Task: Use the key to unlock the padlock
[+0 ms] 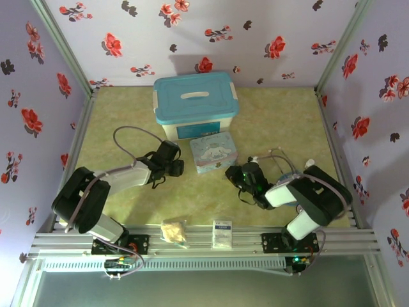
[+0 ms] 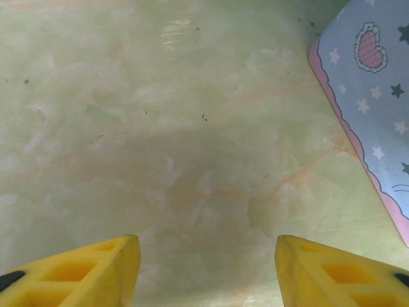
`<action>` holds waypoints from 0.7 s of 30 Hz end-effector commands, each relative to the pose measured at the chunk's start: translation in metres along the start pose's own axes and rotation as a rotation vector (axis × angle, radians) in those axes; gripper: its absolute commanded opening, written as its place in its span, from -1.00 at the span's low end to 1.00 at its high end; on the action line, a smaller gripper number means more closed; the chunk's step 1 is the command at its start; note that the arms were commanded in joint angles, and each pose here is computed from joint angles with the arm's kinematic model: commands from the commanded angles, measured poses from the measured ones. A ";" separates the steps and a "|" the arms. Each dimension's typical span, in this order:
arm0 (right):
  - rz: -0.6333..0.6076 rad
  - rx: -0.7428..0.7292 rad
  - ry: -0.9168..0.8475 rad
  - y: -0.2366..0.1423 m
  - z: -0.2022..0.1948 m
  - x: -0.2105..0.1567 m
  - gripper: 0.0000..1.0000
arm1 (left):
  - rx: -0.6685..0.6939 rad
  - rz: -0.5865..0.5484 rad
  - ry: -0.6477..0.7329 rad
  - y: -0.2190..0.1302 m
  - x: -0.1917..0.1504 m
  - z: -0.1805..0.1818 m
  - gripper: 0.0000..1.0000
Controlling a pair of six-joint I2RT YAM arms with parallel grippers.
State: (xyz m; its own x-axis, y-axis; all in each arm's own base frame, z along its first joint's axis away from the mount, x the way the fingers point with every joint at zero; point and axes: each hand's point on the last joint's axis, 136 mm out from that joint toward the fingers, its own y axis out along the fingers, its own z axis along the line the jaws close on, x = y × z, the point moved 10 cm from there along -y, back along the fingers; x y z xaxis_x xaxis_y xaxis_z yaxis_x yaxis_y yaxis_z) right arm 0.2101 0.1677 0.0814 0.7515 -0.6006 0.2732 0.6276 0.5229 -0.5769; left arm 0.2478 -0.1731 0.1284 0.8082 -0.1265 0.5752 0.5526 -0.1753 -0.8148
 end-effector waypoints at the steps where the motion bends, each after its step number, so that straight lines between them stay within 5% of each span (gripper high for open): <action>1: 0.310 -0.480 -0.070 -0.023 -0.068 -0.030 -0.93 | -0.015 -0.032 0.004 -0.012 0.009 -0.002 0.17; 6: 0.418 -0.583 -0.143 -0.026 -0.064 -0.026 -0.88 | -0.042 -0.066 -0.012 -0.026 0.015 -0.002 0.24; 21: 0.491 -0.708 -0.218 -0.057 -0.053 0.018 -0.64 | -0.137 -0.201 -0.062 -0.078 0.032 0.000 0.52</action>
State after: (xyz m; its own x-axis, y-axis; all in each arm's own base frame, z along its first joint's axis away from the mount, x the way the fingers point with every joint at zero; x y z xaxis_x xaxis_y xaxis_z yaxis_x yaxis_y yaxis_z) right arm 0.2187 0.1351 0.1013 0.9441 -0.2814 0.1718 0.2788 0.4031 -0.8717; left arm 0.2332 -0.1647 0.1994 0.7012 -0.0345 0.7121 0.6708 -0.3063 -0.6754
